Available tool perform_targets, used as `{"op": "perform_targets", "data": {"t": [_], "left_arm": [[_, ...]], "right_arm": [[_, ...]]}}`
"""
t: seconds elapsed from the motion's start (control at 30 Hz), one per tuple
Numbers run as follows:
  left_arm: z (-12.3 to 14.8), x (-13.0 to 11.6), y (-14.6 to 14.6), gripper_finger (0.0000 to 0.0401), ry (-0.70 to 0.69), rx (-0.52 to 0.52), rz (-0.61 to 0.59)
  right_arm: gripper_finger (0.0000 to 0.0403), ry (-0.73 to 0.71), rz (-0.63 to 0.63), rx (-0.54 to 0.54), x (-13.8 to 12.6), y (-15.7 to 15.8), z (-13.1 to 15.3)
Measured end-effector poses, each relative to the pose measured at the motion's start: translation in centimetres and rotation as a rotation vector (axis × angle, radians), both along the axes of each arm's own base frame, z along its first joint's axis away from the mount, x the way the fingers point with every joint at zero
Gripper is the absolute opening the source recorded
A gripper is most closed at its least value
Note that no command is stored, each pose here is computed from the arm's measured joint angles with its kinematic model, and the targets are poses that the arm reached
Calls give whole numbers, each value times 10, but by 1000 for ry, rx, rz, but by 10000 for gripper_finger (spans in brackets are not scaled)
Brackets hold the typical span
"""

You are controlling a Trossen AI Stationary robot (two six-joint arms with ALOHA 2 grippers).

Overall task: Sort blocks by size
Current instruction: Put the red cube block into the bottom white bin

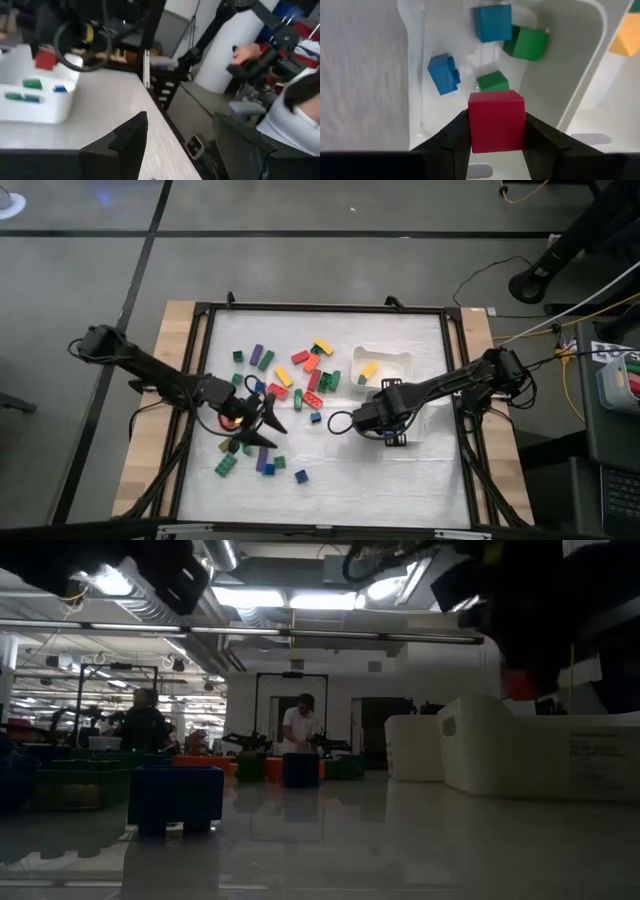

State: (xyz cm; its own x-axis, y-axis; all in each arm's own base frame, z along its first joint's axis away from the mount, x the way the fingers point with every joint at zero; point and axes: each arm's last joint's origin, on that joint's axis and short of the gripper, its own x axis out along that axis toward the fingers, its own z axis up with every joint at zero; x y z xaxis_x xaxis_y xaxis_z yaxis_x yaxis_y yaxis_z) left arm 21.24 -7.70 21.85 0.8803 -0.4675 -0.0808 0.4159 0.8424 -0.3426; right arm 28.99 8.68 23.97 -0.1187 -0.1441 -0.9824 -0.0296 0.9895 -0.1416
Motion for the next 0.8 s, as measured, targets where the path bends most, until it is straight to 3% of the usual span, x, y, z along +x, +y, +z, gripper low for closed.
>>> {"op": "perform_targets", "data": {"t": [0.13,0.4,0.5,0.6,0.8], "left_arm": [[8,-3,-10,209,175,31,0],[31,-13,-24,209,519,211,4],[38,-19,-25,209,630,222,40],[37,-28,-25,209,796,136,117],[27,-44,-28,209,1127,-177,369]], "right_arm": [[149,28,-8,-2,-3,-1,-6],[150,22,-81,-15,-4,-1,-8],[151,15,-128,-21,-4,-1,-8],[165,7,-184,-29,-4,-1,-8],[212,-3,-230,-34,-4,-1,-9]]}}
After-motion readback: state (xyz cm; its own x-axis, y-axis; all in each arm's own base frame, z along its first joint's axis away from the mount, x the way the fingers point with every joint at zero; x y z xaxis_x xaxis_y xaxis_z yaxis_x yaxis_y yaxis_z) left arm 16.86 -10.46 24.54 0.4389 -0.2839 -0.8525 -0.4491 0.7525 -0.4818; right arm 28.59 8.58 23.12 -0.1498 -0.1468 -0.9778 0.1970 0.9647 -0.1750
